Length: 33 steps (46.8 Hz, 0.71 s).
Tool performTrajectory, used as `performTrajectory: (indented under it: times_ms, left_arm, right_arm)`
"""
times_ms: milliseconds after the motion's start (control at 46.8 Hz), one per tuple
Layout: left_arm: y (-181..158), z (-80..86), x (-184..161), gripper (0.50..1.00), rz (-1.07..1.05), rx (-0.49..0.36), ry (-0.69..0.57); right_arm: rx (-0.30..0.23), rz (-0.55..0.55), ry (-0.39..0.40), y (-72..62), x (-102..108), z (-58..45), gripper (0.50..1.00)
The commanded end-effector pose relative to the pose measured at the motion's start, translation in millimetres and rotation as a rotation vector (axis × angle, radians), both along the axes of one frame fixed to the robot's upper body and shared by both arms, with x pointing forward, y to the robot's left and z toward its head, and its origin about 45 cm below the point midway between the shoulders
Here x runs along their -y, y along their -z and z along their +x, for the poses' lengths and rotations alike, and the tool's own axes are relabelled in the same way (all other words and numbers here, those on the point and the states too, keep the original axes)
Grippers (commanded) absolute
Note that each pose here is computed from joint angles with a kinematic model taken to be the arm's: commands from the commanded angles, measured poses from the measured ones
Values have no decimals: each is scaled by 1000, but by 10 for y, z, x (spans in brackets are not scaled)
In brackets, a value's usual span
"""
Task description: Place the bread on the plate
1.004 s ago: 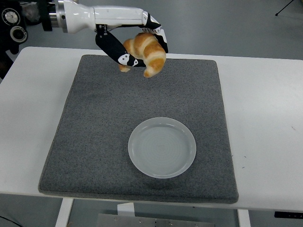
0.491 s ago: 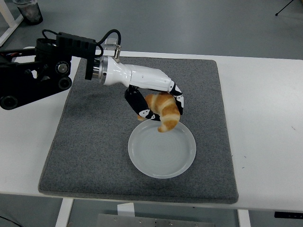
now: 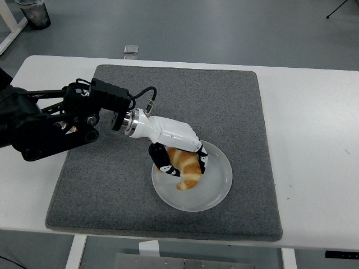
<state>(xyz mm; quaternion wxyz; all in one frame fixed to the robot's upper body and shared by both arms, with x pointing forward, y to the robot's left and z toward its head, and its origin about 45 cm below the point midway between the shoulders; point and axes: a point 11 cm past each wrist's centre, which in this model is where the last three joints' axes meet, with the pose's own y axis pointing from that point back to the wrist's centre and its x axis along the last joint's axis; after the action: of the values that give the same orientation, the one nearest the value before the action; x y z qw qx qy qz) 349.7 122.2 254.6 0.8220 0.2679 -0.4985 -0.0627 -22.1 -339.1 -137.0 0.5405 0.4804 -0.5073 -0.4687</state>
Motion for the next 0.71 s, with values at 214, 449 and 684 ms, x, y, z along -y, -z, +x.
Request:
performTrajectory:
  times_ms: [214, 449, 684]
  left_arm:
    - [161, -41, -22, 500, 37, 10, 11]
    - [201, -37, -34, 500, 38, 16, -5]
    - [177, -5, -33, 500, 15, 43, -14]
  right_arm:
    - [1, -1, 0, 0, 3, 1, 952]
    - [1, -1, 0, 0, 3, 1, 952]
    - [-1, -1, -1, 0, 3, -1, 954]
